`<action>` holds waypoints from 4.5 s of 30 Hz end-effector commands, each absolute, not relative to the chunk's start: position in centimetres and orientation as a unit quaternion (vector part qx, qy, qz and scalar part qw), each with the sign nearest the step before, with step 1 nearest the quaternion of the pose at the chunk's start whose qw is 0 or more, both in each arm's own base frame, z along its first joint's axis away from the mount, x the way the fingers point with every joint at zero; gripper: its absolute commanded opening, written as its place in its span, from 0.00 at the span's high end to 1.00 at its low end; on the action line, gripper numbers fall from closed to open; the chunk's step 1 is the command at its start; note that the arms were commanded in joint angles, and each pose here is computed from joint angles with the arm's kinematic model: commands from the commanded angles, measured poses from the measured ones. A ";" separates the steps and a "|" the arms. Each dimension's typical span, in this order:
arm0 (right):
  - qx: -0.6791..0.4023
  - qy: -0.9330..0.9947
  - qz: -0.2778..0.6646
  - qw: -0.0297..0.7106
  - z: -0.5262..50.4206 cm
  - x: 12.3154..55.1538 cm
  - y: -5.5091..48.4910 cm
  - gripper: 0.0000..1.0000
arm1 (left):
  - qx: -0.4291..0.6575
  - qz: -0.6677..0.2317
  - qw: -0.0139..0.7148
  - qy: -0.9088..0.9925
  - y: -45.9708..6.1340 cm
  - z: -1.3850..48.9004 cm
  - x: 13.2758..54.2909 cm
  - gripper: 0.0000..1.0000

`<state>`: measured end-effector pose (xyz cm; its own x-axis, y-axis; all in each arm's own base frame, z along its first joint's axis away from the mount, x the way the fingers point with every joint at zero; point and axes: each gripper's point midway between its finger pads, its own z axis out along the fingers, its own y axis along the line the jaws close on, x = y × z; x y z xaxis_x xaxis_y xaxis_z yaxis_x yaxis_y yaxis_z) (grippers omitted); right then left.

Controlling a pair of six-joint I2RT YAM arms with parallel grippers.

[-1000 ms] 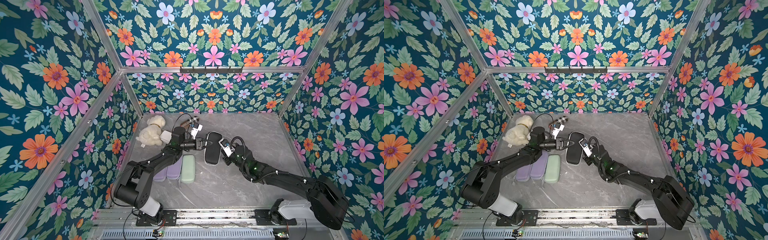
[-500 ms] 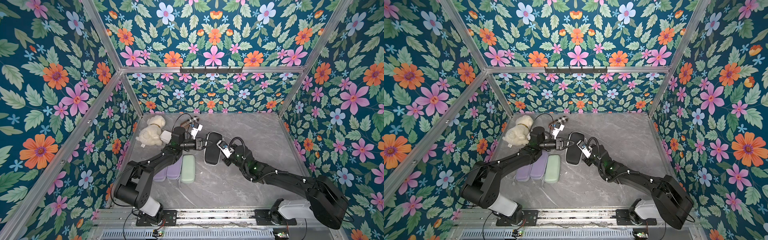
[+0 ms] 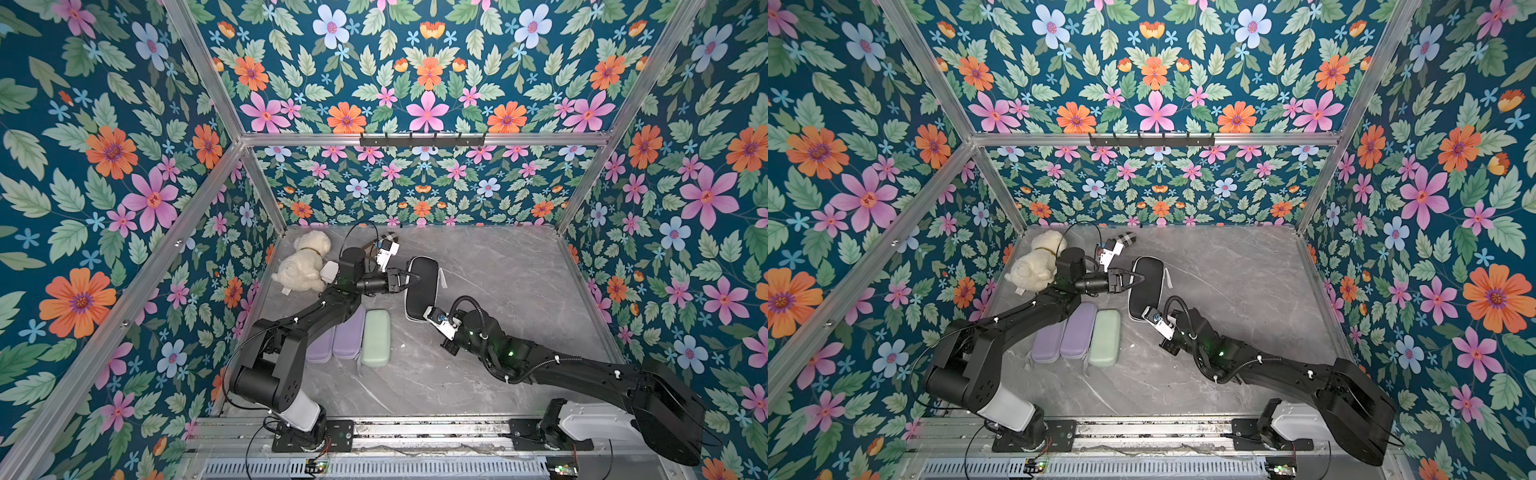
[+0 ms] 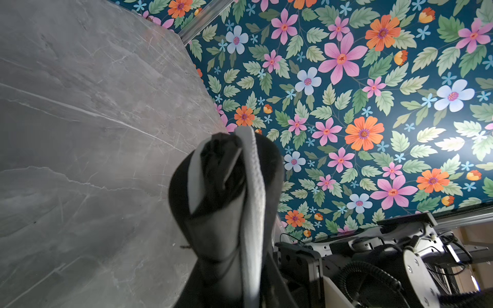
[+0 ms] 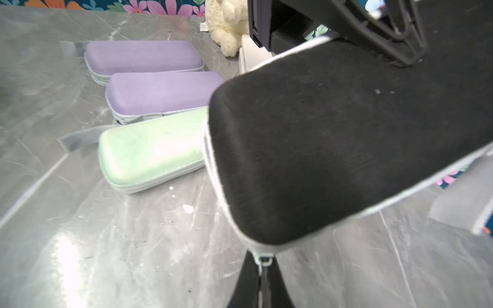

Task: Put umbrellas into zippered umbrella sleeves
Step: Zip the zipper on the umbrella sleeve, then adjust the umbrella sleeve.

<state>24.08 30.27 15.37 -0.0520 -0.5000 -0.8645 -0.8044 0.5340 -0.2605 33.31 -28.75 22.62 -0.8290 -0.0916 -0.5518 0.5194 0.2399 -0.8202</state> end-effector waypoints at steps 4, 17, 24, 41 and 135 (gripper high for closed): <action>-0.411 0.743 0.231 0.475 14.6 21.7 32.2 1.00 | 0.065 -0.571 0.366 0.732 -27.0 23.6 37.2 1.00; -0.211 0.804 0.343 0.437 17.7 24.2 35.7 1.00 | -0.077 -0.567 0.451 0.685 -25.5 23.0 37.3 1.00; -0.154 0.797 0.387 0.437 19.5 25.5 37.5 1.00 | -0.094 -0.555 0.469 0.681 -26.6 22.6 36.4 1.00; -0.002 0.848 0.395 0.355 17.1 28.2 29.6 0.47 | -0.169 -0.579 0.518 0.607 -22.7 24.7 35.7 1.00; -0.175 0.827 0.267 0.463 18.2 31.3 23.9 0.64 | 0.001 -0.625 0.401 0.670 -24.1 26.6 33.2 0.96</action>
<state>29.76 25.07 18.86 -0.5992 0.0716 -0.7974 -0.5342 0.7061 0.4648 33.40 -23.91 25.01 -0.7156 -0.4968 -0.4910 0.4386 0.2276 -0.8694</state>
